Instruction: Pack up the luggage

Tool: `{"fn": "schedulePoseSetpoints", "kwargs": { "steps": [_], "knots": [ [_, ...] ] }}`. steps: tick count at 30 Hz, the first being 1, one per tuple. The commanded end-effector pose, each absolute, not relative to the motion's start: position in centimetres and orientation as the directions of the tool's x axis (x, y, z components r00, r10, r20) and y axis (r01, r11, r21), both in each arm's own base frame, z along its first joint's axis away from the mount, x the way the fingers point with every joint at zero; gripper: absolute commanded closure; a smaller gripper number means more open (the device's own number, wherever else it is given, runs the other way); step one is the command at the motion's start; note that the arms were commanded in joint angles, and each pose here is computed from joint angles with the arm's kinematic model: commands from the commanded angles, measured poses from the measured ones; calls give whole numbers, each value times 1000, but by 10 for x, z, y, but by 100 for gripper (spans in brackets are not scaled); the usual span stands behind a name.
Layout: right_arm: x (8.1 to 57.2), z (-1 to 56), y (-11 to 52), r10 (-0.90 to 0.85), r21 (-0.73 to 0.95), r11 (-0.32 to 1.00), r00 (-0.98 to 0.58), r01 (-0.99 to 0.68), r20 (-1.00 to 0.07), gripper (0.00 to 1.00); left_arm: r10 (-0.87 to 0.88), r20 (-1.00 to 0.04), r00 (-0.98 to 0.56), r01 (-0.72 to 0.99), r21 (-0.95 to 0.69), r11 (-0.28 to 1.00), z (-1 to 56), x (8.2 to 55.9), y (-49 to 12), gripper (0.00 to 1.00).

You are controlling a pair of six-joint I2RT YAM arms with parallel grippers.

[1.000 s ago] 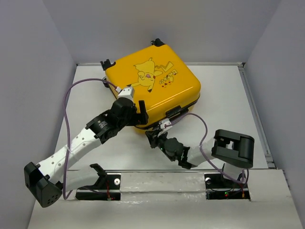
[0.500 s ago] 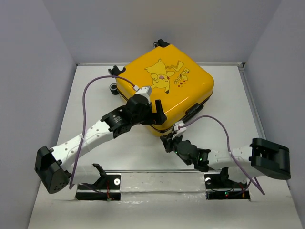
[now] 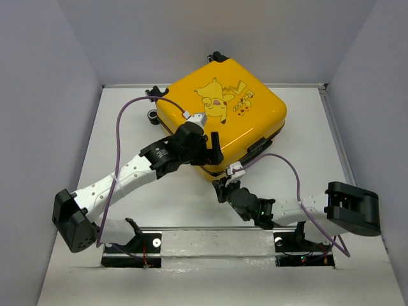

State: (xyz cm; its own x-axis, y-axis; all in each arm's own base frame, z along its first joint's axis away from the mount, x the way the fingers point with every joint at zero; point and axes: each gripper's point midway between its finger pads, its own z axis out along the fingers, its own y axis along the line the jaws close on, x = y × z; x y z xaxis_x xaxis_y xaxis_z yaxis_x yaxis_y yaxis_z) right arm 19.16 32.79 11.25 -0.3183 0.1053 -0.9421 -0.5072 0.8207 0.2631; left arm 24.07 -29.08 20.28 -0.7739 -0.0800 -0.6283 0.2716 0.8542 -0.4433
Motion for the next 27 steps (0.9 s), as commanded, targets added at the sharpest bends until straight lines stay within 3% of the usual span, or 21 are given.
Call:
{"fn": "schedulePoseSetpoints", "kwargs": {
  "steps": [1, 2, 8, 14, 20, 27],
  "knots": [
    [83, 158, 406, 122, 442, 386, -430, -809, -894, 93, -366, -832, -418, 477, -544, 691, 330, 308, -348, 1],
    [83, 158, 402, 129, 456, 387, -442, -802, -888, 93, -342, -858, -383, 432, -493, 755, 328, 317, -329, 1],
    [79, 130, 372, 104, 498, 422, -505, -758, -857, 93, -295, -860, -416, 374, -457, 807, 331, 341, -250, 1],
    [77, 126, 359, 99, 506, 428, -518, -749, -850, 93, -466, -804, -370, 224, -564, 795, 333, 386, -145, 1],
    [80, 122, 348, 97, 497, 454, -513, -740, -853, 93, -554, -768, -320, 86, -606, 791, 329, 441, -89, 1],
    [80, 115, 342, 84, 490, 470, -515, -734, -853, 93, -596, -668, -446, -20, -658, 753, 272, 511, -65, 1]
  ]
}}
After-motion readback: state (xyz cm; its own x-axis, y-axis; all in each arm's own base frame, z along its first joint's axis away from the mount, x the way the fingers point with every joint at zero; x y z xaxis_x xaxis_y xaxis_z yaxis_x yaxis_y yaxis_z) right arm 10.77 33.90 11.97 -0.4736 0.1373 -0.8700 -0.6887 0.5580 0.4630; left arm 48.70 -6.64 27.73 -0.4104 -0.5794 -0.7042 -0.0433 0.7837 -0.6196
